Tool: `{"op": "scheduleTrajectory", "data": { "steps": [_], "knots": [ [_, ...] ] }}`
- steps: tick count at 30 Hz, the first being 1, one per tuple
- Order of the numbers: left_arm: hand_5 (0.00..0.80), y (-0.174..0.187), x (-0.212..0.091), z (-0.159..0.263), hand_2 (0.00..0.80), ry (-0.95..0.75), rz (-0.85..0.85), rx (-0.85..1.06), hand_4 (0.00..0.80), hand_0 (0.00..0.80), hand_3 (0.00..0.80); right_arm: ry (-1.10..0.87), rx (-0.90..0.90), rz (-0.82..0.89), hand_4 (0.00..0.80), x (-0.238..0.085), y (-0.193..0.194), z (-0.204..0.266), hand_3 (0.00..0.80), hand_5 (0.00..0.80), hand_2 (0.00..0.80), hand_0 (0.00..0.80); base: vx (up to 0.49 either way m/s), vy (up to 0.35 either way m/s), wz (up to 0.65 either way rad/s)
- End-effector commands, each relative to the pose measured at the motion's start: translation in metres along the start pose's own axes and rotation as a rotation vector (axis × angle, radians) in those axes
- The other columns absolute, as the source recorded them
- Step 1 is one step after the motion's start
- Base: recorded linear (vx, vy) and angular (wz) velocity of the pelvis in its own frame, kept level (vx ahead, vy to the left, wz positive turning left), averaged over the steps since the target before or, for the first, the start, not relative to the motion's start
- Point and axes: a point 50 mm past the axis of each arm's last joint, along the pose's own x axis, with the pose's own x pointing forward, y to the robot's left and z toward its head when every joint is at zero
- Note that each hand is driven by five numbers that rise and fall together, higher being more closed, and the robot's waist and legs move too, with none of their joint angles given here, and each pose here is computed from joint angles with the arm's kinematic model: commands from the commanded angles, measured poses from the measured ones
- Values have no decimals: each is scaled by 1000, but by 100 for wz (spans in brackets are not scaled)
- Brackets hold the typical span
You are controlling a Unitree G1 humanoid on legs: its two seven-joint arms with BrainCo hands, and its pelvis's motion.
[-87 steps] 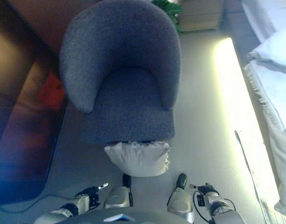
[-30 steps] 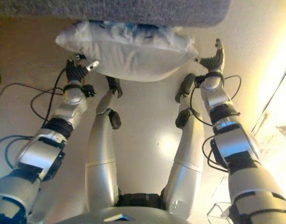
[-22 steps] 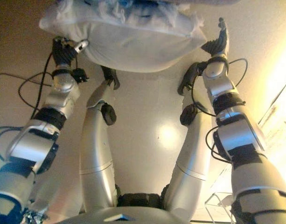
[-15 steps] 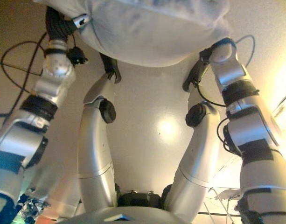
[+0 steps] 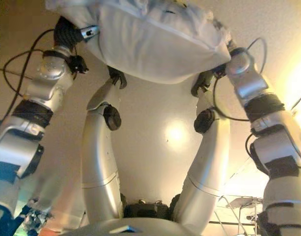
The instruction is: Pick up the cushion and take it to the sofa
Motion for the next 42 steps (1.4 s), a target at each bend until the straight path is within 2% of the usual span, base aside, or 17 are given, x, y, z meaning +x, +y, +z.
{"op": "scheduleTrajectory", "data": {
  "steps": [1, 2, 13, 24, 34, 42],
  "knots": [
    [0, -34, -14, -8, 0, -24, -155, -38, 0, 0, 0, 238, 103, -47, 772, 1, -1, -13, 772, 772, 772, 772, 0, 0, 0],
    [0, -34, -14, -8, 0, -26, -165, -39, 0, 0, 0, 206, 73, -51, 800, 0, -4, -13, 800, 800, 800, 800, 0, 0, 0],
    [0, -34, -13, -16, 0, 12, -230, -61, 0, 0, 0, 248, 53, -90, 800, 11, 22, -13, 800, 800, 800, 800, 3, 9, -5],
    [0, -70, -8, -29, 0, 54, -277, -130, 0, 0, 0, 322, 52, -145, 800, 21, 56, -27, 800, 800, 800, 800, -21, -20, 1],
    [0, -109, -19, -51, 0, 132, -334, -225, 0, 0, 0, 445, 94, -159, 800, 9, 92, -57, 800, 800, 800, 800, 41, -34, -6],
    [0, -130, -34, -73, 0, 217, -360, -323, 0, 0, 0, 557, 158, -163, 800, -15, 120, -90, 800, 800, 800, 800, 53, -37, -2]
  ]
}}
